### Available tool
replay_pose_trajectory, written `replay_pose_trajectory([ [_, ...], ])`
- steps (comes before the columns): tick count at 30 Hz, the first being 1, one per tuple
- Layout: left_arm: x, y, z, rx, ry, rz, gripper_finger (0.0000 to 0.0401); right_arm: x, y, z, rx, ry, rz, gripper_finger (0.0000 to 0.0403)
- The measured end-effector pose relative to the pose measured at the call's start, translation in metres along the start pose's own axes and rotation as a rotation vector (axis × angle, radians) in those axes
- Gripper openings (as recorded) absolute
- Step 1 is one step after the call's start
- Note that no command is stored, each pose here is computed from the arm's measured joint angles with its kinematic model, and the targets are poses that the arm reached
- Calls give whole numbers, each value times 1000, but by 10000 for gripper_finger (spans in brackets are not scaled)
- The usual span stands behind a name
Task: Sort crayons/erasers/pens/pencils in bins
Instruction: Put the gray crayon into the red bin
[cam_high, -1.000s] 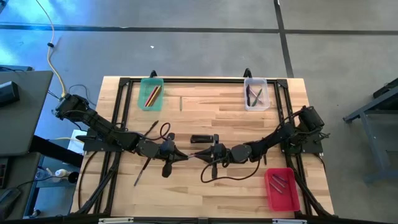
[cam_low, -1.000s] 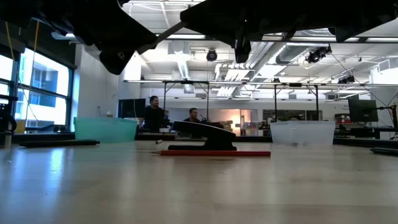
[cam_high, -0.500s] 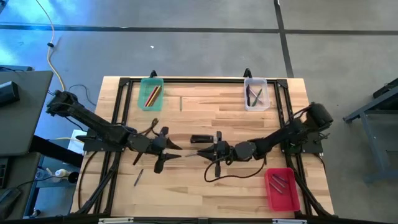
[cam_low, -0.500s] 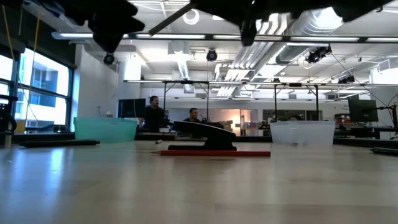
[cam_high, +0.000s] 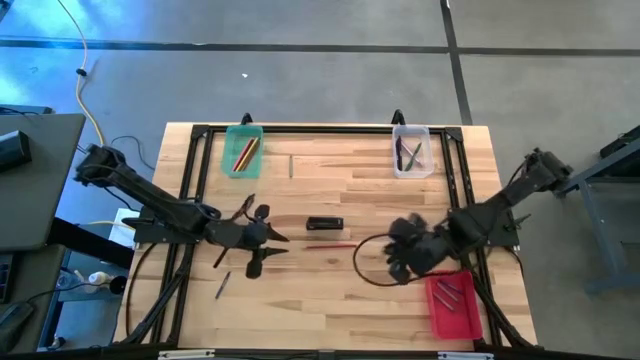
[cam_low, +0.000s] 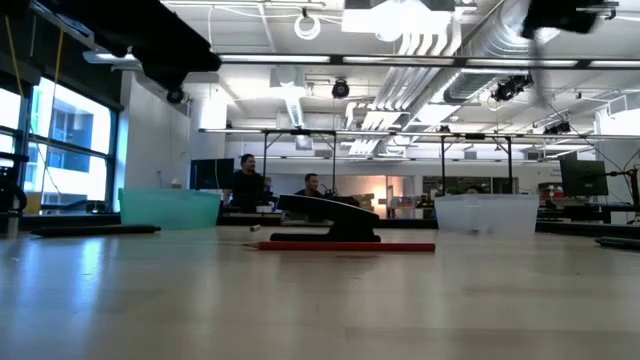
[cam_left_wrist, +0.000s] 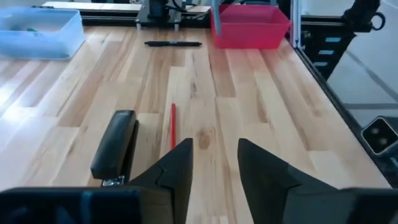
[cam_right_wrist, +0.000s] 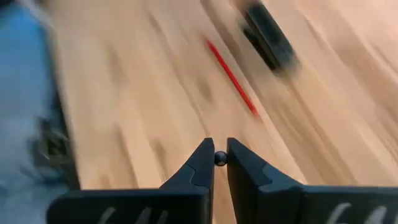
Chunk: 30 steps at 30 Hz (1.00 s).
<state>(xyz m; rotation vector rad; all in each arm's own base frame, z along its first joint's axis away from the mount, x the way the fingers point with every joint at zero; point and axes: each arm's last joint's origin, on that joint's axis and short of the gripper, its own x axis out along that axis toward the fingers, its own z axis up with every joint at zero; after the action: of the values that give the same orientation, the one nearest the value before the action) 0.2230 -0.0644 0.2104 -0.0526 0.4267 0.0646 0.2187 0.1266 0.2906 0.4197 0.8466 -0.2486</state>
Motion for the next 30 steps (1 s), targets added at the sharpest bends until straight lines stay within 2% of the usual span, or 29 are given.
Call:
replay_pose_trajectory([
  [4, 10, -3, -5, 8, 20, -1, 91, -17, -2, -21, 146, 209, -123, 14],
  [9, 20, -5, -15, 28, 74, -5, 65, -24, 5, -54, 271, 425, -113, 14],
  [14, 23, -5, -18, 30, 82, -6, 43, -31, 13, -81, 349, 566, -153, 14],
  [18, 23, -6, -17, 24, 73, -8, 31, -29, 19, -98, 352, 614, -232, 14],
  [22, 23, -6, -17, 24, 74, -8, 23, -19, 24, -114, 300, 679, -319, 13],
  [30, 22, -10, -16, 18, 60, -29, 12, 1, 38, -131, 284, 732, -336, 4],
])
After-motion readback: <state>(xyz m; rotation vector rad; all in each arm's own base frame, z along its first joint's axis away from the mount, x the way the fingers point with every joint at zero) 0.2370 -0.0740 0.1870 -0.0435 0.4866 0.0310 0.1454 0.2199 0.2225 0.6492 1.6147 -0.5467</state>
